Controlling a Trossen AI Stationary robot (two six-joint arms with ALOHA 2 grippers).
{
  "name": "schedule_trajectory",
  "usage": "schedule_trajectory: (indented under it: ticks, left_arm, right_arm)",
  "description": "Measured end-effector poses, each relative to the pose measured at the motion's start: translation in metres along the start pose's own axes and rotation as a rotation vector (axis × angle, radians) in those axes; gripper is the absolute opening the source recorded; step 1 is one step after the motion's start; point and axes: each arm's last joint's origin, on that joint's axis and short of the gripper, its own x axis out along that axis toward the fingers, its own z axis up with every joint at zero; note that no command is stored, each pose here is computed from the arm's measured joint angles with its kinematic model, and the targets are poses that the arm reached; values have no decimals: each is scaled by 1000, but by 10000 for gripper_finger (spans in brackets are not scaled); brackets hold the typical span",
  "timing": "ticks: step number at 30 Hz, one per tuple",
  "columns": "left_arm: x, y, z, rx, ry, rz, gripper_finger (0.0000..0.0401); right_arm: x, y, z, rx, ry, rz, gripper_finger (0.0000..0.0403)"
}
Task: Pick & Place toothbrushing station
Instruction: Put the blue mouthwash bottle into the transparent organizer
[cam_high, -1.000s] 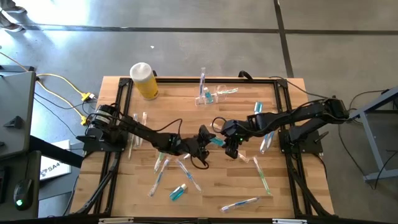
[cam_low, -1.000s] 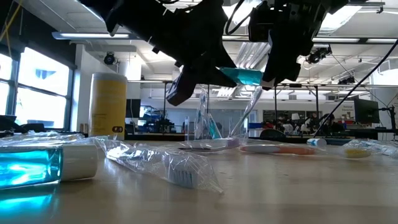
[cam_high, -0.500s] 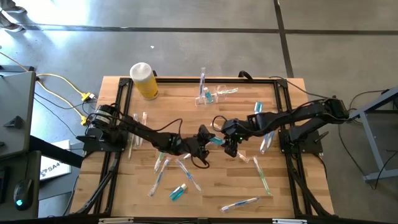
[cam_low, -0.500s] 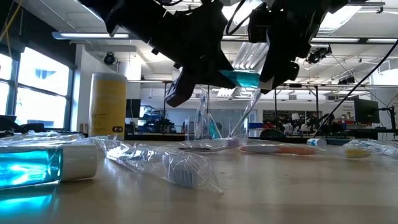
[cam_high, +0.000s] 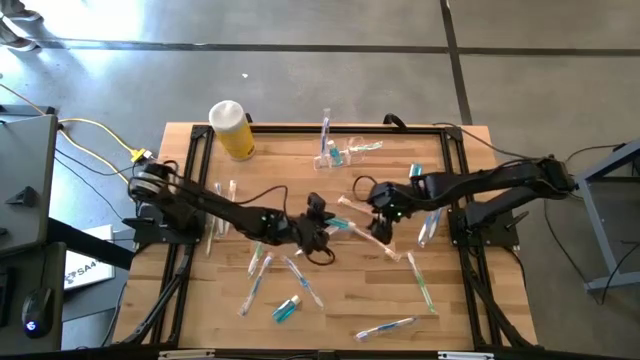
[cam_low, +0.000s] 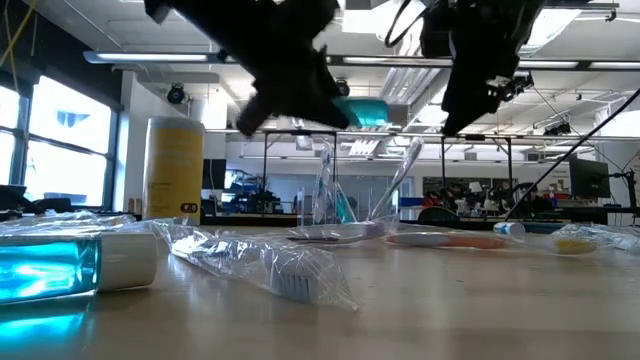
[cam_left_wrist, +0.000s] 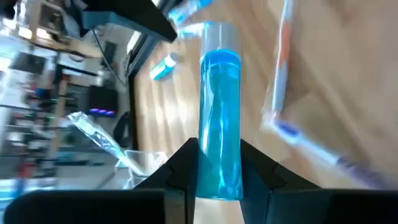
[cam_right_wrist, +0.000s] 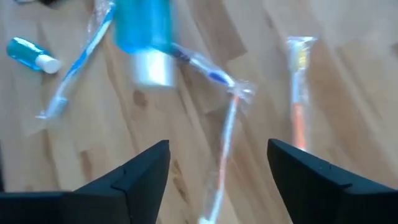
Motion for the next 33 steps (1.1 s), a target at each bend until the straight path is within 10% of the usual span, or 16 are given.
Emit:
schedule_trajectory:
  ticks: [12,33]
  left_arm:
    - [-47,74,-8,-579,-368,-415,72]
    - [-36,68,0,-623,-455,-451,72]
  right_arm:
    - [-25,68,-7,-347,-464,-2,254]
    - [-7,110,-16,-517,-687,-193,254]
